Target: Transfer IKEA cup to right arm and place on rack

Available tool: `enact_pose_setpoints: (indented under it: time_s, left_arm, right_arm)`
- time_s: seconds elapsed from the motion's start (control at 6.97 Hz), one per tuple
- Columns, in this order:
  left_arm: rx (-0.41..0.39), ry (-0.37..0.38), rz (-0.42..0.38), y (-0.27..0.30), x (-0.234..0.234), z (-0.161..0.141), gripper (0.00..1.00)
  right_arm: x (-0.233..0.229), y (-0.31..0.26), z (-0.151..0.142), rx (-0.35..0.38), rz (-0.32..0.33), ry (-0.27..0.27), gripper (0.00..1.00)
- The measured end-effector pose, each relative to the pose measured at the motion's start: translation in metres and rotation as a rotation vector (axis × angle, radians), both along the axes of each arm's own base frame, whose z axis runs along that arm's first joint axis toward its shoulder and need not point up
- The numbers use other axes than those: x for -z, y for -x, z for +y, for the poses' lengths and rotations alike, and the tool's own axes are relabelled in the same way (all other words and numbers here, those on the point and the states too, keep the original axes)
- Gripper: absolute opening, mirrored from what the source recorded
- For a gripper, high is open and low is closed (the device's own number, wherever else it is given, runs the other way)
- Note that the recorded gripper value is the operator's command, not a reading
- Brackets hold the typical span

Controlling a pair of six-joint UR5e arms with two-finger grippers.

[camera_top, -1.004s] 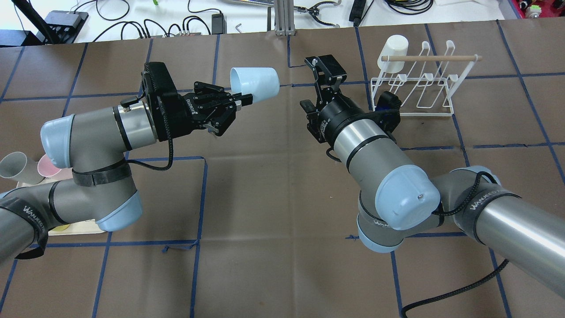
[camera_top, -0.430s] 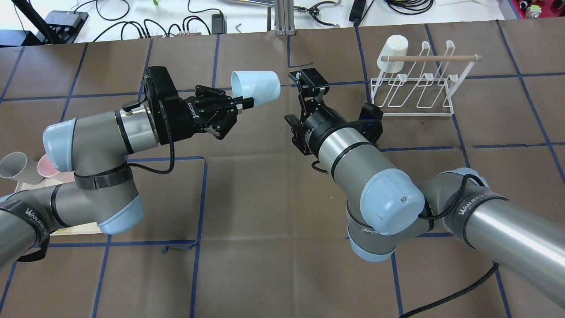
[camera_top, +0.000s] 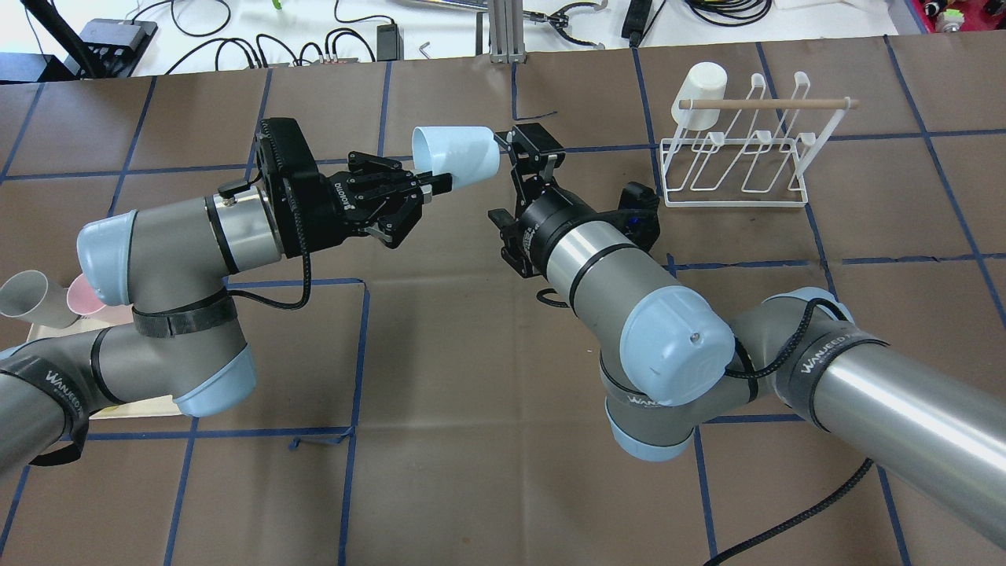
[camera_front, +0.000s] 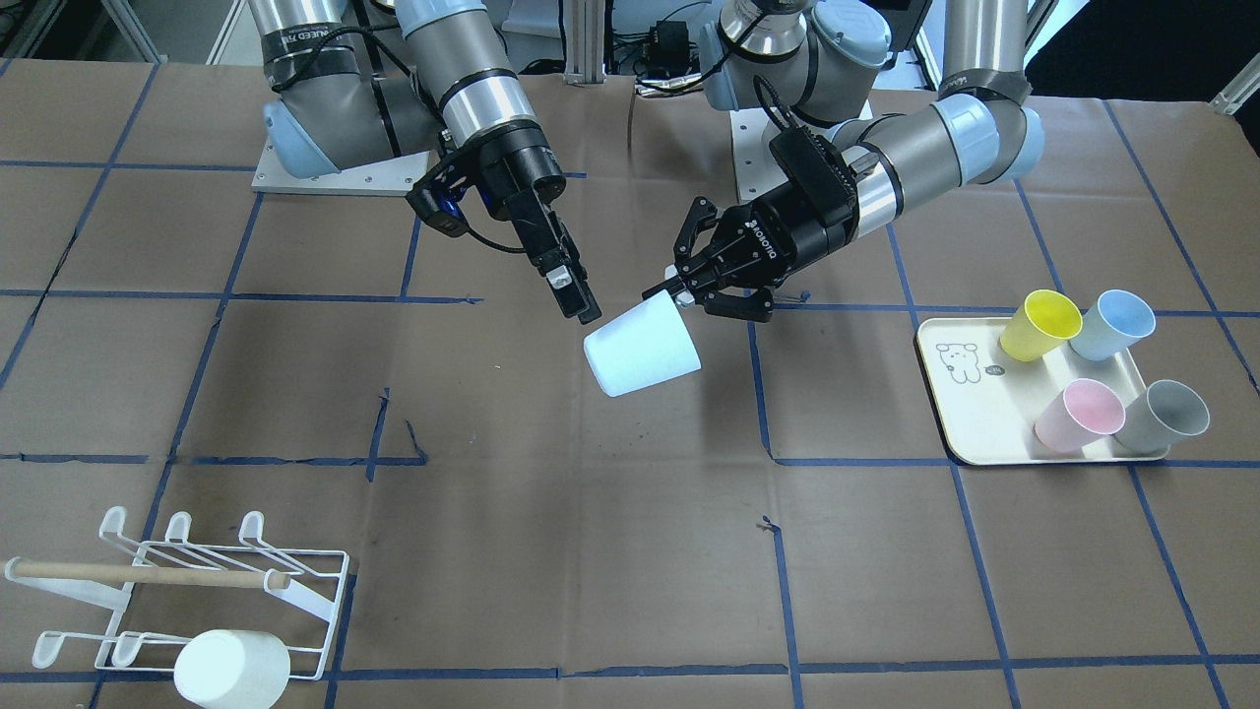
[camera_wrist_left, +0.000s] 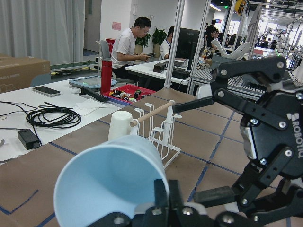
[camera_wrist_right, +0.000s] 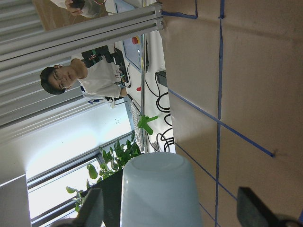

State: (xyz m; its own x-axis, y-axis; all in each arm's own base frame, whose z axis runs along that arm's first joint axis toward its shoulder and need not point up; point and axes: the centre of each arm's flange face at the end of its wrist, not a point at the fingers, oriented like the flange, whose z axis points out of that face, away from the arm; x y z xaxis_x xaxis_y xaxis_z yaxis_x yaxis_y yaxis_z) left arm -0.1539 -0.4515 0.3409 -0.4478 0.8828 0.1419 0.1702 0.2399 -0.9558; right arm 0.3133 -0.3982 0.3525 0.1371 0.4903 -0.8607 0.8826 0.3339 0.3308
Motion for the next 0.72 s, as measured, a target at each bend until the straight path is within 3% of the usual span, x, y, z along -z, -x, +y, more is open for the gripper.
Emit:
enact_pose_setpoints:
  time_s: [0.72]
  left_arm:
    - [0.0, -0.003, 0.001, 0.0, 0.001, -0.001, 0.05]
  right_arm:
    - [0.004, -0.027, -0.026, -0.018, -0.027, -0.014, 0.98]
